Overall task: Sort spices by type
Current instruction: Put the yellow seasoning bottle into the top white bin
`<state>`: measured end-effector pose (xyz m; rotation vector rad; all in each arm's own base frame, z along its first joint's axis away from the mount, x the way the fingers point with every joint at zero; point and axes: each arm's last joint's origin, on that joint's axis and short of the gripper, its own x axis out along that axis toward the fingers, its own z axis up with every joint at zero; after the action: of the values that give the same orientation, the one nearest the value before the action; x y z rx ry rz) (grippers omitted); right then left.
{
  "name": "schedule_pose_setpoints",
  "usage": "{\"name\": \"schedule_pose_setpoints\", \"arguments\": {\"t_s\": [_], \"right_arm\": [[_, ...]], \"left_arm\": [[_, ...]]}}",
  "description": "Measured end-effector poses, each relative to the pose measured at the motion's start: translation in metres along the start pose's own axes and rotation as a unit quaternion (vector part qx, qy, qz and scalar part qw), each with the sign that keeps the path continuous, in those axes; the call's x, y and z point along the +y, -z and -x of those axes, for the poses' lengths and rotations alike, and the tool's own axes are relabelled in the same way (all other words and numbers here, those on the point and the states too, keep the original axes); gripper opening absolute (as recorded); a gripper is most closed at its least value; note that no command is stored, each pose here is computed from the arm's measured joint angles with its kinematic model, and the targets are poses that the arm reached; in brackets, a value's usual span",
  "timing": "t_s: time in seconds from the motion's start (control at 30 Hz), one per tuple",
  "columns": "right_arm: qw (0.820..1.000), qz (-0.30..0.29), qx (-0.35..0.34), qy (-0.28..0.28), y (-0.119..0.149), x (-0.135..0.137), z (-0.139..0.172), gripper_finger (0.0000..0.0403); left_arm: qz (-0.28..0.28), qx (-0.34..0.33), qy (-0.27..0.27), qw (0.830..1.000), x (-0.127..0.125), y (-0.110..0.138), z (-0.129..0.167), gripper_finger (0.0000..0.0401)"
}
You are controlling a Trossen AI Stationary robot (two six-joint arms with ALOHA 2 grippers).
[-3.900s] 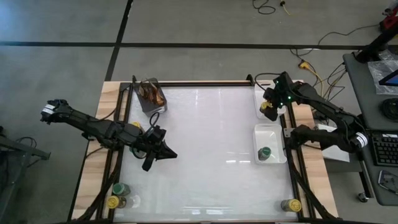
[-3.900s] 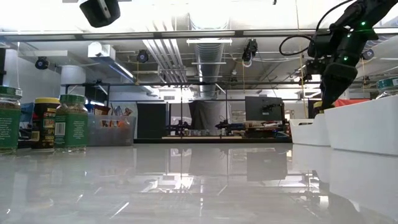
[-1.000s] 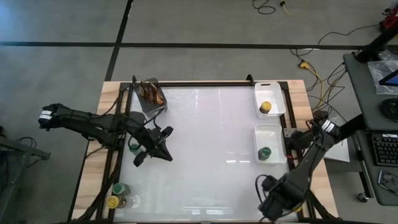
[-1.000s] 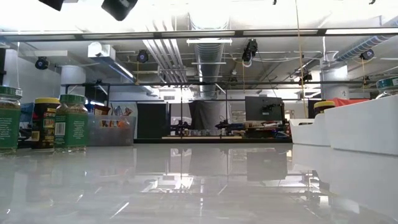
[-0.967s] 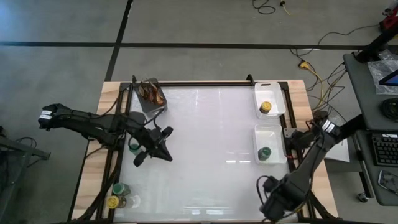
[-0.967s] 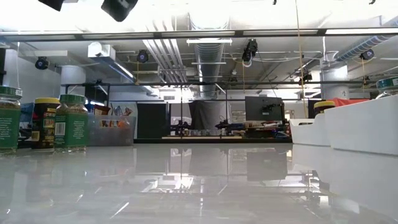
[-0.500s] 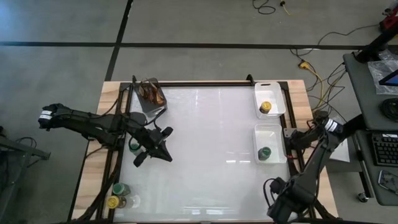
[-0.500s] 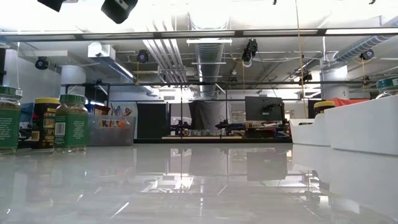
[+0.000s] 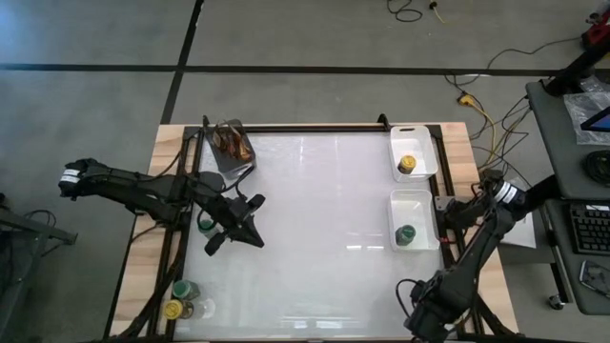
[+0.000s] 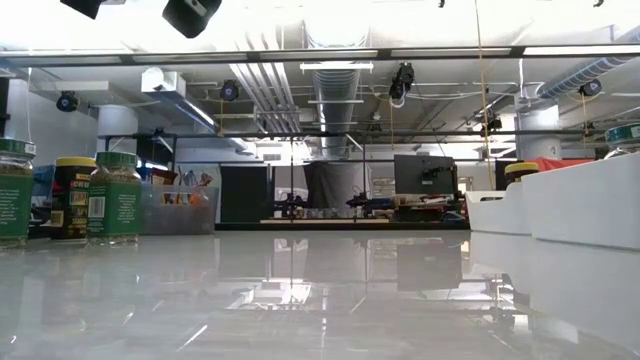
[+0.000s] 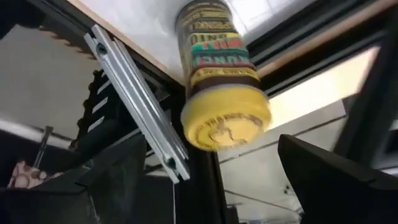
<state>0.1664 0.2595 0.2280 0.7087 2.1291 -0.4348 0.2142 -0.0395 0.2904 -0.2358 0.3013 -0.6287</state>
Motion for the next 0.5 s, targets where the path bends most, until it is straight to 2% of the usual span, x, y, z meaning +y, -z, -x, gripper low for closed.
{"name": "schedule_pose_setpoints", "arguments": {"t_s": [0.23, 0.5], "right_arm": [[1.000, 0.014, 0.007, 0.017, -0.009, -0.006, -0.012, 0.0337], [0.999, 0.035, 0.022, 0.005, -0.018, -0.007, -0.025, 0.0308]], "left_arm": [[0.000, 0.000, 0.000, 1.000, 0.000, 0.000, 0.000, 0.0000], [0.003, 0.002, 0.000, 1.000, 0.000, 0.000, 0.000, 0.0000]]}}
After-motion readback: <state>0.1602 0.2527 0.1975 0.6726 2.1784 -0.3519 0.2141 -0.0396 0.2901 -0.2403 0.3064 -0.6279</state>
